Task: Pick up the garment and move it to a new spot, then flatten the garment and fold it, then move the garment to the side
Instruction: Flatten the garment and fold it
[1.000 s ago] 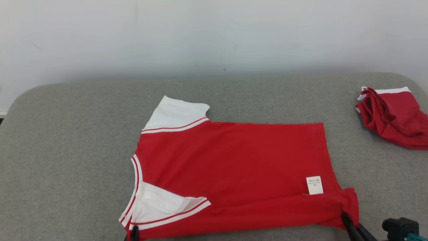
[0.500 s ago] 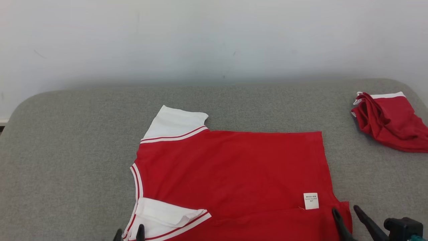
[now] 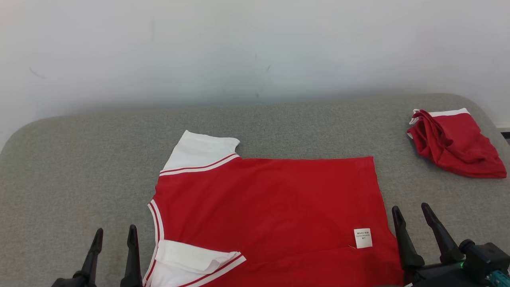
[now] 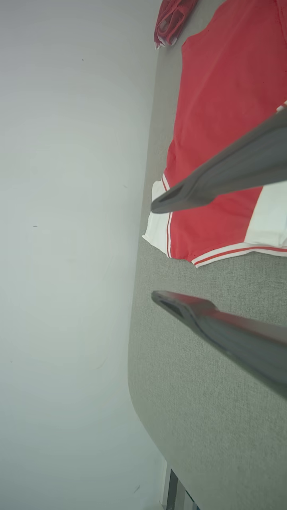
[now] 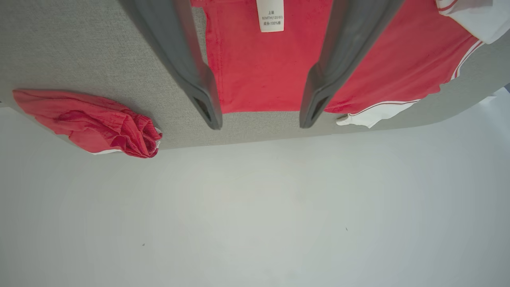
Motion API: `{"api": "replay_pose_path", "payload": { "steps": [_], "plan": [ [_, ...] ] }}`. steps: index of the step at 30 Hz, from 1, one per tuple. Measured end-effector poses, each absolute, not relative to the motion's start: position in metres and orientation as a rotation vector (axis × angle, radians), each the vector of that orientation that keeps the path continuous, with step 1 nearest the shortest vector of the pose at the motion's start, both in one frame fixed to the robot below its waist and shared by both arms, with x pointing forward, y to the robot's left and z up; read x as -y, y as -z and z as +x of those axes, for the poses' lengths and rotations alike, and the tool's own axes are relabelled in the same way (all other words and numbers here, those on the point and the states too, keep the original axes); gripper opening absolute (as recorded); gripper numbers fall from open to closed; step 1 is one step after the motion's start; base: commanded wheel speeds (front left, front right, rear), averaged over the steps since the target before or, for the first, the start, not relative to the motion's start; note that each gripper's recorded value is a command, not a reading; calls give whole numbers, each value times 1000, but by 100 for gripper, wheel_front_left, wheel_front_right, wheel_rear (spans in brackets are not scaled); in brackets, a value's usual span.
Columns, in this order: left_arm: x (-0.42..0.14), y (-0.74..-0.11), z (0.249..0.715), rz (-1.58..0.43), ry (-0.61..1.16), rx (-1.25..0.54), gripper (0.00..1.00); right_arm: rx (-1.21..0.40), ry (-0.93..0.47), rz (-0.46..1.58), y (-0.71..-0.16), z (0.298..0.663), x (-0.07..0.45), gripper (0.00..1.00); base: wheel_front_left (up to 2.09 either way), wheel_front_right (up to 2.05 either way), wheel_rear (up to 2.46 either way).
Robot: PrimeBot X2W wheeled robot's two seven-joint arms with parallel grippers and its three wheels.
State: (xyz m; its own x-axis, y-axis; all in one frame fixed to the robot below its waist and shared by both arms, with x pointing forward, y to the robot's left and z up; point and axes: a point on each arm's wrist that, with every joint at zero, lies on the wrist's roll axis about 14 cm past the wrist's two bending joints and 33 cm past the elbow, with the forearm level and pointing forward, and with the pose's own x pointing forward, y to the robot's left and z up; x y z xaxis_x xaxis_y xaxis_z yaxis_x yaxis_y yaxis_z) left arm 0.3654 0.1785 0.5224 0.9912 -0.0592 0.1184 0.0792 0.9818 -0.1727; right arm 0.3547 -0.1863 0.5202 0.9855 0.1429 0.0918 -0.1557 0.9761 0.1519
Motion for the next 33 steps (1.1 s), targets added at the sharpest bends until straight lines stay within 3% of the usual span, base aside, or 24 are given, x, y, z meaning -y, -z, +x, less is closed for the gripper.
{"api": "replay_pose_path", "payload": {
  "steps": [33],
  "plan": [
    [-198, -506, 349, -156, 55, 79, 100, 59, -150, 165, -502, 352, 174, 100, 0, 0, 0]
  ]
}}
